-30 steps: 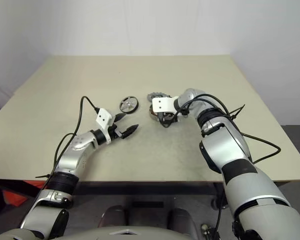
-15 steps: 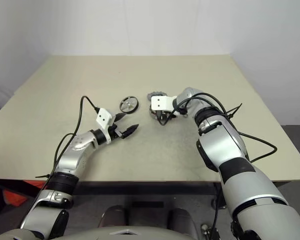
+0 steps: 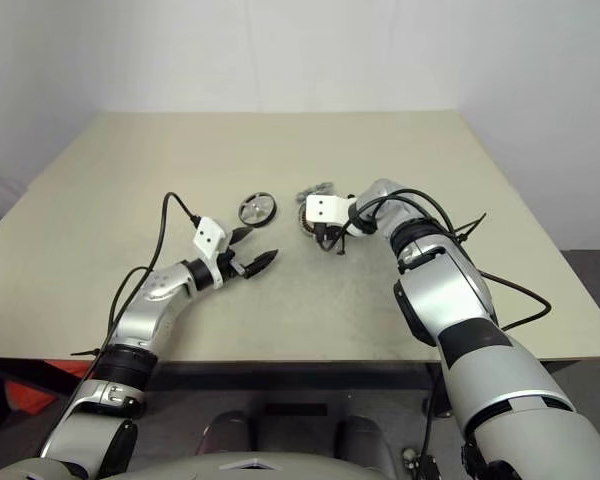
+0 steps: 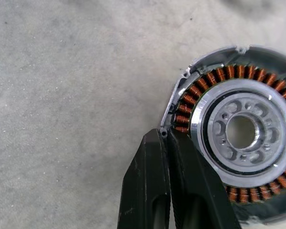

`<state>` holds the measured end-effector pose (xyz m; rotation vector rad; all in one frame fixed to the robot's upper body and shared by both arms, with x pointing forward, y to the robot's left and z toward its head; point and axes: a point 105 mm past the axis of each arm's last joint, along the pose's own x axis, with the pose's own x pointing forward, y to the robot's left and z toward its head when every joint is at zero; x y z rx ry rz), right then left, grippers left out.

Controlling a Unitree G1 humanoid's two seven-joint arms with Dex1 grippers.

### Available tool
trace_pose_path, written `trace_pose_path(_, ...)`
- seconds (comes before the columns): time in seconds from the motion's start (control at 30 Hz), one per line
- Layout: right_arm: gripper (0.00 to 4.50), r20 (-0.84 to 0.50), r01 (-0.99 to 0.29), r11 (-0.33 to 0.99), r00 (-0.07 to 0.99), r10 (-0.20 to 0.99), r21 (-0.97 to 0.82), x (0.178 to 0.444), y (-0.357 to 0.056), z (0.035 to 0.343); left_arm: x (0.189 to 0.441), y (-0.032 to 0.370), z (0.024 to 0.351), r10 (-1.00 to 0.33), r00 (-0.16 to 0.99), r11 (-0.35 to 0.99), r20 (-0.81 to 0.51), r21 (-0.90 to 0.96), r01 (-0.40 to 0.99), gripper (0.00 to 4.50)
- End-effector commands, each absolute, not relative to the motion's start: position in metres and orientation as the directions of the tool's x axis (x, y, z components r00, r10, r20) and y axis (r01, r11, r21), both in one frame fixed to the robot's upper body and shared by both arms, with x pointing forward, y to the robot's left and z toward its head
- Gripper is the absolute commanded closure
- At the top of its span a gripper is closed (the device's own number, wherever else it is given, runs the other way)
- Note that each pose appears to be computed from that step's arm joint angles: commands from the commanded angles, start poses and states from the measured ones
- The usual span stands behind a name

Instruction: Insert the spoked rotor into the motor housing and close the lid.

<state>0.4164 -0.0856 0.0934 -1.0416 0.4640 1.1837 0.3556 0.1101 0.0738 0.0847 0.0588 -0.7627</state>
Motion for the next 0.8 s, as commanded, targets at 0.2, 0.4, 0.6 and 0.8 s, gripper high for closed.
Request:
trace_pose_path(0.2, 4.46, -0.723, -0.903, 0.064, 0.380, 0.577, -0.424, 0.421, -0.081, 0.111, 0.360, 0.109, 0.089, -0.684, 0.728, 0.723, -0.042, 0.092, 0.685, 0.00)
trace_pose_path(0.4, 4.46, -0.650, -0.947, 0.126, 0.296, 0.700, -0.295, 0.416, -0.072, 0.135, 0.360, 0.109, 0.088, -0.680, 0.732, 0.727, -0.041, 0.087, 0.681, 0.00)
trace_pose_path(0.6, 4.46, -0.639, -0.987, 0.049, 0.137, 0.757, -0.153, 0.395, -0.073, 0.145, 0.360, 0.108, 0.085, -0.677, 0.735, 0.731, -0.041, 0.077, 0.678, 0.00)
trace_pose_path(0.8, 4.46, -0.653, -0.995, 0.006, 0.073, 0.754, -0.103, 0.364, -0.073, 0.136, 0.363, 0.108, 0.086, -0.677, 0.735, 0.731, -0.039, 0.076, 0.678, 0.00)
